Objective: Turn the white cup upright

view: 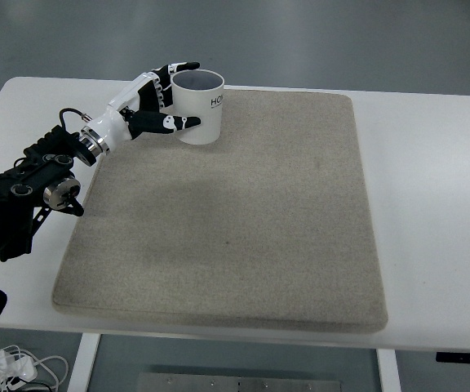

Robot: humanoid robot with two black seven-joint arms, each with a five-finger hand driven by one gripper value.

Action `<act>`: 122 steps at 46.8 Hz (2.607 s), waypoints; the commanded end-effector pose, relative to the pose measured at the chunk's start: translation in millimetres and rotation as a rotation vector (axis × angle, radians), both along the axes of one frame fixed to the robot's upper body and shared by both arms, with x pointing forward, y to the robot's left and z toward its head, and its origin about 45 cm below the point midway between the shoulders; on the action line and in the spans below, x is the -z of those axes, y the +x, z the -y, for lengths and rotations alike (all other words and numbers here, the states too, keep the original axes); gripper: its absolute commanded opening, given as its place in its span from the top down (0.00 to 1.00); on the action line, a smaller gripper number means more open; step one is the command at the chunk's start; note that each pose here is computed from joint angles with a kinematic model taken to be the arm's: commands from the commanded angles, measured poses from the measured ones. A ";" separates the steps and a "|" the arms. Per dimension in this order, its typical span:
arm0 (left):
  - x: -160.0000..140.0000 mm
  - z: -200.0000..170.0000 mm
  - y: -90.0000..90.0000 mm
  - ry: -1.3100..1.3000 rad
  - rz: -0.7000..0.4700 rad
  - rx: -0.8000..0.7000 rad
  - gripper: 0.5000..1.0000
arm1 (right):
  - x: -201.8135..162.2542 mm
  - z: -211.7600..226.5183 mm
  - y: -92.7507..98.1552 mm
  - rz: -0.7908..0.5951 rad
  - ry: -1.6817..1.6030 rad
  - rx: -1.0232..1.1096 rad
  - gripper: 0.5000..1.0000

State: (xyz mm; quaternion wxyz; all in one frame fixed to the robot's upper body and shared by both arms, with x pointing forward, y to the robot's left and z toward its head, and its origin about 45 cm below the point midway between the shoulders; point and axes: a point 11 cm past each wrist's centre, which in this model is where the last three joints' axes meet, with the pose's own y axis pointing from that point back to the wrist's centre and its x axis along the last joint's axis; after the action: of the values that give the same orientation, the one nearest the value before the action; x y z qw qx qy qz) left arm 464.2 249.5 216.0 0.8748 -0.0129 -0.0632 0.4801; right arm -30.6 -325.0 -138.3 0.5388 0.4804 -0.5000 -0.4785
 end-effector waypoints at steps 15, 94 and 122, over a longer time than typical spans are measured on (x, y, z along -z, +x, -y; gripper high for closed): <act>19.5 12.1 -4.5 0.023 -0.003 -0.068 0.87 | 0.0 0.2 0.0 0.000 -0.001 0.000 0.10; -29.4 2.3 8.7 -0.242 0.040 -0.143 0.01 | 0.0 -0.3 0.0 0.000 0.001 0.000 0.10; -63.4 -54.1 37.2 -0.508 0.046 -0.366 0.01 | 0.0 0.2 0.1 0.001 -0.001 0.002 0.10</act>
State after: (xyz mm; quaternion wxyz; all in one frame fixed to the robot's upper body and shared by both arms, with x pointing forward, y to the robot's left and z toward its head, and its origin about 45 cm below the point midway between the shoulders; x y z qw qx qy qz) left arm 499.4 296.7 279.2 0.7581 -0.2148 0.0245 0.6153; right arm -30.5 -325.0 -138.3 0.5386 0.4805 -0.5000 -0.4785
